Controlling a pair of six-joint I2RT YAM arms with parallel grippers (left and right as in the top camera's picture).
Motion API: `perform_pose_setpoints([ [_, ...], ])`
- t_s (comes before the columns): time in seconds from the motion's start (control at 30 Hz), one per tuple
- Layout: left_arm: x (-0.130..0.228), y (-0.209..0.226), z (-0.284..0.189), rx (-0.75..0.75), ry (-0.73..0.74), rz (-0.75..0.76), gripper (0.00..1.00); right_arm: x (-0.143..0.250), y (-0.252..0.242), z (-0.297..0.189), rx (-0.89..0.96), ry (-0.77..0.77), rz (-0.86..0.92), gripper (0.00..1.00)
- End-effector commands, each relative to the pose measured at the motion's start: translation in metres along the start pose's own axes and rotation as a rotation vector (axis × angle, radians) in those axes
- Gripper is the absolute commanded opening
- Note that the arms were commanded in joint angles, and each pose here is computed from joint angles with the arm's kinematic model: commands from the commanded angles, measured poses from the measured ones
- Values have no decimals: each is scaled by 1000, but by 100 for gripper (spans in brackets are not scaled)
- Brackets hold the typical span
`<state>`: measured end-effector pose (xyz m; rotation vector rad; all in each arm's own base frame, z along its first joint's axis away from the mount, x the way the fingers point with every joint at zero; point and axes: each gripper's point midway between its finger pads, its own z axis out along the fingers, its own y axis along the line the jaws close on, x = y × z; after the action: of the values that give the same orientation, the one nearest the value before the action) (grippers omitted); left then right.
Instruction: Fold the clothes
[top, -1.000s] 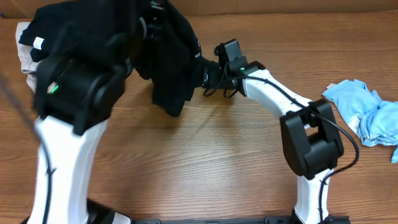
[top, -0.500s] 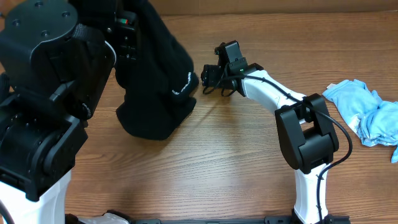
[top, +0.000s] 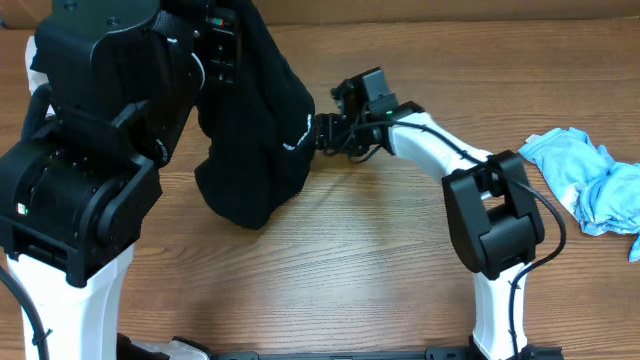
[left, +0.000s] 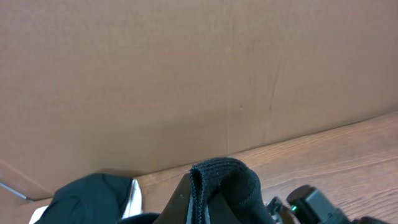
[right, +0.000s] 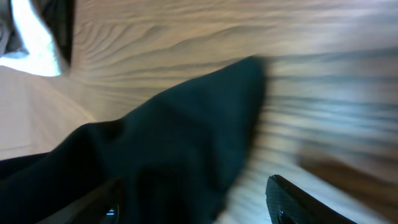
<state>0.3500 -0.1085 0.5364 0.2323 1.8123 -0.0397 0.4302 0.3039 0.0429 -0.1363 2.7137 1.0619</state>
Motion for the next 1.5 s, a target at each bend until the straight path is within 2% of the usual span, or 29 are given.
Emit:
perform_pose_setpoints([
  [0.0,-10,2,-10,-5,-38,-18,4,14,18,13,8,16,49,73],
  [0.07,-10,3,-10,-6,-38,-18,4,16,19,17,42,4,77,68],
  [0.13,-10,2,-10,-5,-38,-18,4,17,18,21,80,-15,93,54],
  [0.27,-10,3,-10,-8,-38,-17,4,15,11,23,152,-57,82,14],
  [0.33,-10,5,-12,-15,-40,-18,4,13,6,21,182,-71,83,4],
  [0.5,-18,16,-24,-64,-74,-30,4,-12,1,-28,193,-129,92,4],
  [0.7,-33,33,-53,-116,-150,-49,4,-48,16,-165,200,-310,30,4],
  [0.87,-40,38,-72,-118,-191,-63,4,-46,18,-270,221,-456,55,4],
  [1.03,-45,42,-88,-118,-225,-74,4,-19,34,-369,234,-634,50,4],
  [1.2,-41,46,-104,-114,-225,-76,4,37,57,-457,257,-828,50,4],
  [1.33,-23,47,-110,-109,-161,-102,4,89,71,-493,297,-934,50,4],
  [1.47,8,46,-104,-116,-34,-126,4,129,71,-510,371,-997,71,4],
])
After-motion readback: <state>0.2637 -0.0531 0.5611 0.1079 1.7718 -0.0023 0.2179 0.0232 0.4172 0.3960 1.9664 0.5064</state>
